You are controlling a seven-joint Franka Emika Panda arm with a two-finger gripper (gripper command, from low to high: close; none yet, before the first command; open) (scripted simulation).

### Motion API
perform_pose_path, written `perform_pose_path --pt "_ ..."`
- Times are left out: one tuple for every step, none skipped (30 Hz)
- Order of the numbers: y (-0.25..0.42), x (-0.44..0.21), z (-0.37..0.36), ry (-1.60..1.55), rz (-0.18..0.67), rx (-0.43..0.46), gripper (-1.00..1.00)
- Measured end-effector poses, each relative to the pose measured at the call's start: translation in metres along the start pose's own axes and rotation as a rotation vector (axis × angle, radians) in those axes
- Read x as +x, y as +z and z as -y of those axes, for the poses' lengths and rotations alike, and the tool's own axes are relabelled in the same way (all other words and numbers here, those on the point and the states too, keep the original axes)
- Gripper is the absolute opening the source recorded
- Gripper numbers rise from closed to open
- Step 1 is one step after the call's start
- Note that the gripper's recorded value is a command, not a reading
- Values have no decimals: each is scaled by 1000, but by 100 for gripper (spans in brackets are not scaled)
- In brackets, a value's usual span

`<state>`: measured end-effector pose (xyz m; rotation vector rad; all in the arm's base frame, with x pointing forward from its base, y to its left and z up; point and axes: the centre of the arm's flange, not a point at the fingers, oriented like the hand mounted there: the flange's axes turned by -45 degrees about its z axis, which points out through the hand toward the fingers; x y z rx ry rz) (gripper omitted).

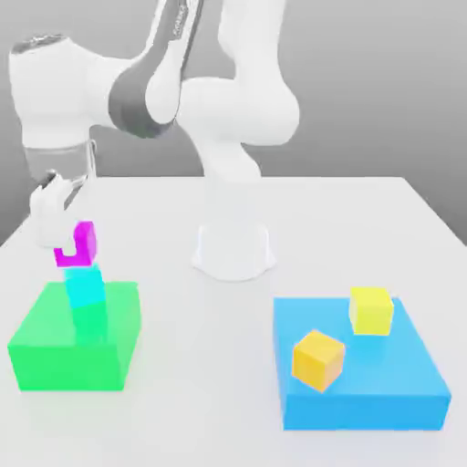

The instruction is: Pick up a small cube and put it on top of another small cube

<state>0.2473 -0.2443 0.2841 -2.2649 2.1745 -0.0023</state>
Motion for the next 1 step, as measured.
perform_pose_path --pt "0 0 0 0 0 0 100"
